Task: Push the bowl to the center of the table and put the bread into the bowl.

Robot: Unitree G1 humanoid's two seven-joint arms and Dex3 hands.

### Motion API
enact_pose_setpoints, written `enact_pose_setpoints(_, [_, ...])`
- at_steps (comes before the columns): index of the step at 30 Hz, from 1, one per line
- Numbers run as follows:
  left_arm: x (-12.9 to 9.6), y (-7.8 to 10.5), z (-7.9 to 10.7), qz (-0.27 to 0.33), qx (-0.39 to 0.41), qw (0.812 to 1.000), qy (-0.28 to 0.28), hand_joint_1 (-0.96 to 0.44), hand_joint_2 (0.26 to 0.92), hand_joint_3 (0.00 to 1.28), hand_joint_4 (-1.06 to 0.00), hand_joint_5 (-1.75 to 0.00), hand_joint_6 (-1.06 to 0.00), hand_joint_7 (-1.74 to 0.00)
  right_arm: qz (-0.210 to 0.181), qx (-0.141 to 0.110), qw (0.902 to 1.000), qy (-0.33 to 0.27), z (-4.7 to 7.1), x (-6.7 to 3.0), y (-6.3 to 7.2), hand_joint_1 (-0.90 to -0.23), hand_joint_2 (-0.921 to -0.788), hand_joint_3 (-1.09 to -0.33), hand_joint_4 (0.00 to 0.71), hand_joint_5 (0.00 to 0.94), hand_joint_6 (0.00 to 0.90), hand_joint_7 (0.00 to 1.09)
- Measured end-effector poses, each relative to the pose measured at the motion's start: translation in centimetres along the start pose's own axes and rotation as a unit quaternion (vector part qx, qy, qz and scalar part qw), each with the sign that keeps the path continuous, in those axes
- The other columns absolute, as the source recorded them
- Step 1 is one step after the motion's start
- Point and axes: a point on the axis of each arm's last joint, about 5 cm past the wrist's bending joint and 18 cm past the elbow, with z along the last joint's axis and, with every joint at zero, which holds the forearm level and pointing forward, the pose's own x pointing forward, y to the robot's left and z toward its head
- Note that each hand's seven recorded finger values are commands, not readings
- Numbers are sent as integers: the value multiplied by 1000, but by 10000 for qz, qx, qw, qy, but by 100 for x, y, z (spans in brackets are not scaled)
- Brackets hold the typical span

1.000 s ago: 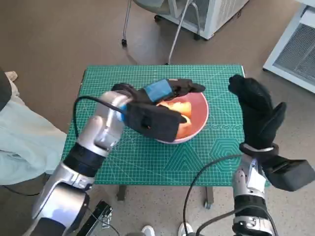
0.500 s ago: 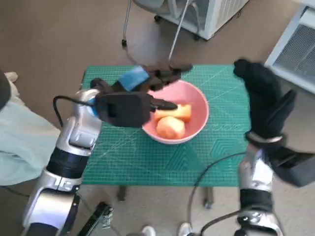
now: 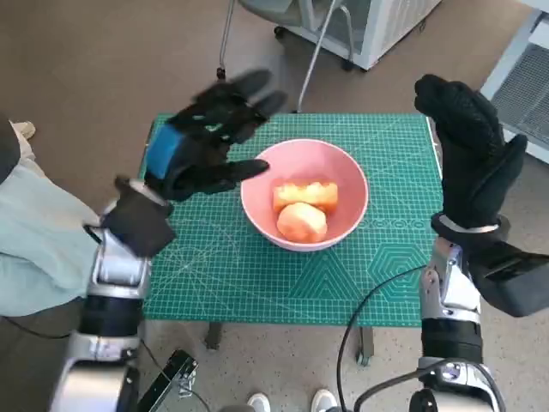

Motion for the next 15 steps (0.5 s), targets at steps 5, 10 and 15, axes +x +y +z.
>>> enact_pose_setpoints(5, [-85, -97, -19, 317, -260, 9990, -163, -117, 921, 198, -466, -41, -419, -237, 28, -33, 10000, 60, 4, 20, 25, -580, -921, -725, 402, 8, 60, 760])
enact_pose_setpoints(10, [-132, -123, -30, 354, -314, 9986, -228, -120, 921, 210, -466, -31, -290, -466, 20, -19, 10000, 72, 16, 42, 41, -580, -921, -726, 399, 7, 59, 761])
enact_pose_setpoints(15, [-150, -114, -11, 398, -298, 9982, -331, -99, 921, 224, -471, -32, -257, -525, 36, 11, 9999, 93, 26, 64, 61, -577, -921, -726, 396, 5, 58, 763])
